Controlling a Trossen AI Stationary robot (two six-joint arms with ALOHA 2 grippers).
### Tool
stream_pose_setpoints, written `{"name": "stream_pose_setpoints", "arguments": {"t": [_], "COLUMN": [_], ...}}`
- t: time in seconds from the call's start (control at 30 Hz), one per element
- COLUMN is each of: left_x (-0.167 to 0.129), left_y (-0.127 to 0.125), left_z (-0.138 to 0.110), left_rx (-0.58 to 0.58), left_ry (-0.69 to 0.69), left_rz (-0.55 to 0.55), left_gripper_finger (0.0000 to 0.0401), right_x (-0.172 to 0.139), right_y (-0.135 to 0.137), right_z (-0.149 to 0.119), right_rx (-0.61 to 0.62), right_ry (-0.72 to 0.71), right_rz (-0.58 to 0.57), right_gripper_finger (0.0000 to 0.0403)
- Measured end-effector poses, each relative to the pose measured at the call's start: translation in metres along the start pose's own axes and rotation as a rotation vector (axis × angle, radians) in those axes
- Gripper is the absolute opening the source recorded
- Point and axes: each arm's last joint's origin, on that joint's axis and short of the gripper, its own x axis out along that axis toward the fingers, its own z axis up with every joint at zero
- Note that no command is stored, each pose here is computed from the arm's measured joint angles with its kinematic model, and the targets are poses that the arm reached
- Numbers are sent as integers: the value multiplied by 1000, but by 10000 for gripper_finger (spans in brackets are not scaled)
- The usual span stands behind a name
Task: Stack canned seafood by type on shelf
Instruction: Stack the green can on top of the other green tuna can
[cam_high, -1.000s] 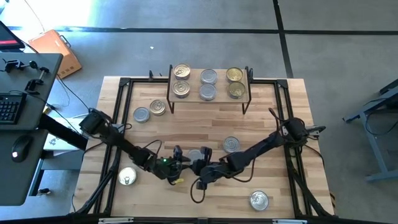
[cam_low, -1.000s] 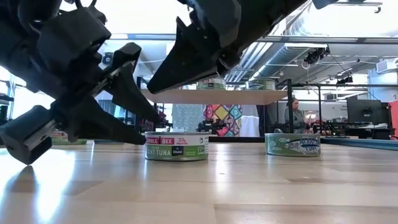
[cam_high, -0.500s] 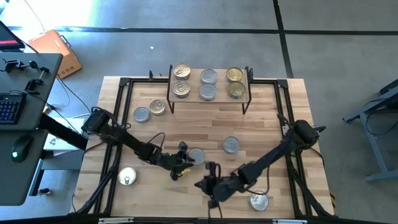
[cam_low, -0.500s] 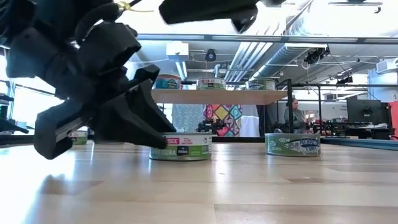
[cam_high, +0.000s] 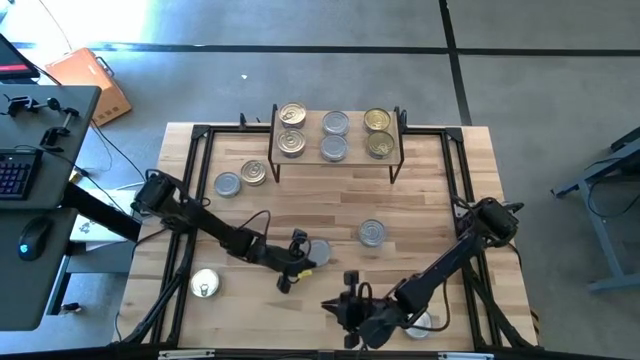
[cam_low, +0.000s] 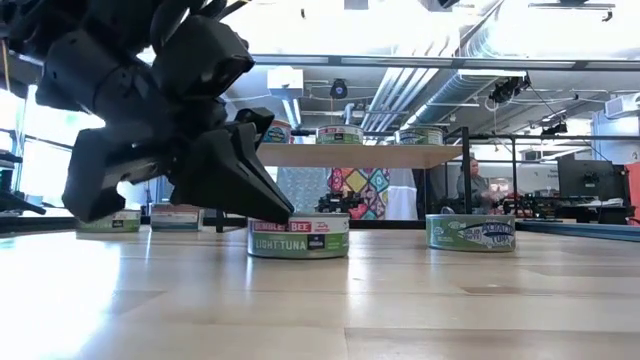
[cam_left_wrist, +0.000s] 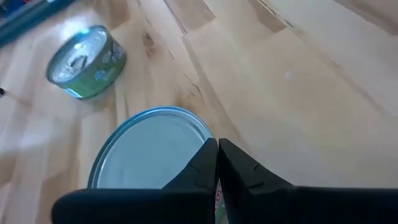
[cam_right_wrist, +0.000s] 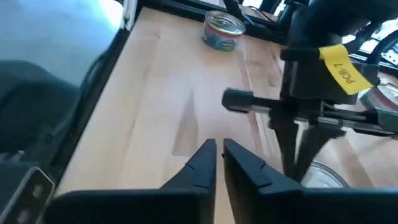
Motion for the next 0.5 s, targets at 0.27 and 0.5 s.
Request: {"name": "stream_pose_setpoints", "arguments": {"t": [0.27,0.5], "left_x": [-6,-8], "left_y": [3,3], "left_z": [19,32], "left_rx": [-77,-147], "left_ry": [39,15], "left_rz": [-25,-21], "left_gripper_finger": [0,0], "right_x": [7,38], "right_y": [-15,-30], "right_z": [-15,-39], "right_rx": [-68,-313], "right_ry": [143,279], "right_rz": [-67,-117], "right_gripper_finger": [151,250]}}
